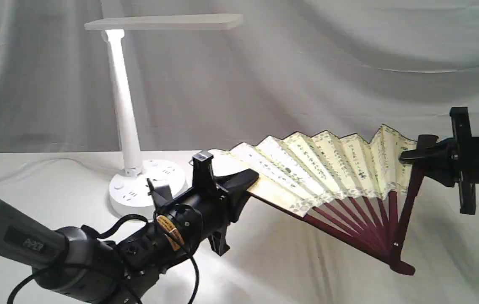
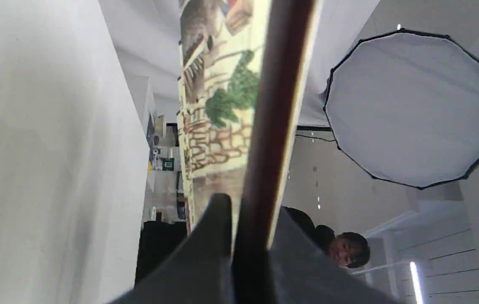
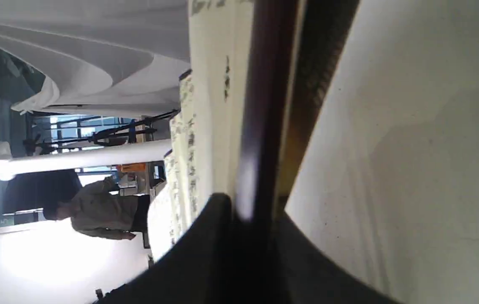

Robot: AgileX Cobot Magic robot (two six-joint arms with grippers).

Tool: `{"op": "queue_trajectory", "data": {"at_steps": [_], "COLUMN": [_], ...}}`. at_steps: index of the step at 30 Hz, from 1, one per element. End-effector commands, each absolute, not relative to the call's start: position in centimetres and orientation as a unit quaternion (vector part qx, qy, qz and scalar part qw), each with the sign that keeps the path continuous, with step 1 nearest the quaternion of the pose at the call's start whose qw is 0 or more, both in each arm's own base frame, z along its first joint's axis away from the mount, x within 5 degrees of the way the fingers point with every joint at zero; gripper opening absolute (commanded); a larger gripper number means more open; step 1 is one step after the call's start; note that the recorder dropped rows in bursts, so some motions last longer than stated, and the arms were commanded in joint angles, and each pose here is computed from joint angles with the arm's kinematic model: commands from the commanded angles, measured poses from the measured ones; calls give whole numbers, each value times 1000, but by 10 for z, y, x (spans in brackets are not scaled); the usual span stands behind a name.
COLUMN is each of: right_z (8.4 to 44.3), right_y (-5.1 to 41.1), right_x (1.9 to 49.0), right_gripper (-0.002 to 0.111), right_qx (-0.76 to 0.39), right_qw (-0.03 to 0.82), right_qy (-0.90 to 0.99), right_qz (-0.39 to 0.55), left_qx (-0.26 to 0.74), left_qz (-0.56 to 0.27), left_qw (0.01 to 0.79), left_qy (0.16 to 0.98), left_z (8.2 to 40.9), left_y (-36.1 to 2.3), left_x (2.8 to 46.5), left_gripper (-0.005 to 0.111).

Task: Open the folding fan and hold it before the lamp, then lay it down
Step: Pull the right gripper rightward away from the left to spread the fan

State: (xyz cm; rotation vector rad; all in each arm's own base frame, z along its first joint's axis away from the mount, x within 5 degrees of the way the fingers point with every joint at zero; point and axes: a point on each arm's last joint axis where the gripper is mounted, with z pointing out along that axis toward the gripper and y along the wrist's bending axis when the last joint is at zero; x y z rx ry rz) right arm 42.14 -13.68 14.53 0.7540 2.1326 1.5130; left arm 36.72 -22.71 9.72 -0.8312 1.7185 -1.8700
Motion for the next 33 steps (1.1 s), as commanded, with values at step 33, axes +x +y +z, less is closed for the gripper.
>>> {"op": "queue_trajectory", "data": {"at_steps": [33], "right_z": [118], "right_y": [-191], "right_x": [319], "right_gripper": [0], "right_qx": [371], "right_qw": [217], "right_qy": [739], "right_qz": [520], "left_qx": [-341], "left_qz": [-695], "left_qw": [288], "left_qy": [564], "left_z": [117], "left_y": [-216], "left_x": [378], "left_gripper": [0]}}
